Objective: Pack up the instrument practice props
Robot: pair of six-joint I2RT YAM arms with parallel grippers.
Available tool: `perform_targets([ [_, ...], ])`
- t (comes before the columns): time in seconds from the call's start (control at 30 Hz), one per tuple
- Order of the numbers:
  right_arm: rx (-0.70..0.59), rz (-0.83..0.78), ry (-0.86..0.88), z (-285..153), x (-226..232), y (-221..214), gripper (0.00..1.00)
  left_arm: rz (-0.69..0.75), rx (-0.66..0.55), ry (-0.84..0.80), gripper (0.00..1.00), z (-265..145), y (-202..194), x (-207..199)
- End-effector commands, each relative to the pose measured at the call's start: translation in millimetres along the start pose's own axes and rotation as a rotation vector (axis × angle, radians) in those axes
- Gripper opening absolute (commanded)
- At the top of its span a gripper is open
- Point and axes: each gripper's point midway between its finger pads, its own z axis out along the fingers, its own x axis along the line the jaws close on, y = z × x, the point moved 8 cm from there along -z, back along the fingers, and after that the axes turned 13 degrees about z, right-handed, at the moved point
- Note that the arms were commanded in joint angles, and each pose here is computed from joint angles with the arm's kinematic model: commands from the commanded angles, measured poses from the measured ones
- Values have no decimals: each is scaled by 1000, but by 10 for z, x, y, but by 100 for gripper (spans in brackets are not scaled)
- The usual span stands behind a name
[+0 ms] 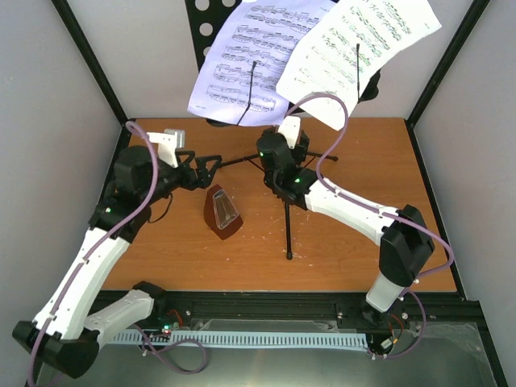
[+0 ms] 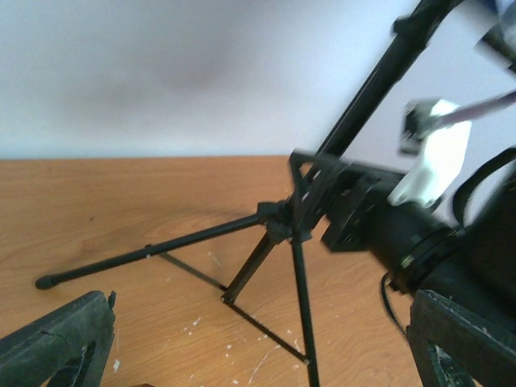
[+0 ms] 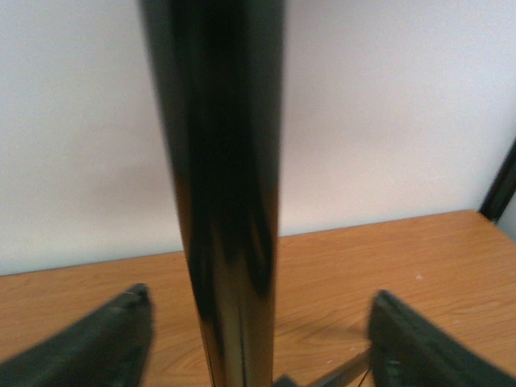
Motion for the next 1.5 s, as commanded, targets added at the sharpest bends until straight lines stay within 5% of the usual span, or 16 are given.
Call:
perform_targets([
  [0.0, 35, 59, 78, -134, -140, -8, 92, -35, -96, -6, 99, -315, 216, -105],
  [0.13, 93, 78, 185, -311, -318, -52, 100, -33, -160, -94, 100, -497, 535, -271],
  [0.47, 361, 20, 629, -925, -598, -184, 100, -31, -201, -98, 100, -437, 1085, -149],
  [0.67, 499, -21, 911, -1333, -544, 118, 100, -94, -202, -260, 99, -424, 1059, 32],
  [0.87, 612, 12, 1168, -1637, -282, 664, 96, -11, -216, -386, 93, -489, 1158, -93],
  [1.1, 560, 181, 1260, -1638, -31, 1478, 94, 3, -146, -382, 75, -377, 1203, -33],
  [1.37, 520, 308, 1154, -1241, 140, 1789, 91, 16, -139, -345, 55, -309, 1252, 31],
  [1.47, 498, 324, 1145, -1166, 219, 1866, 89, 20, -128, -347, 39, -273, 1252, 49],
])
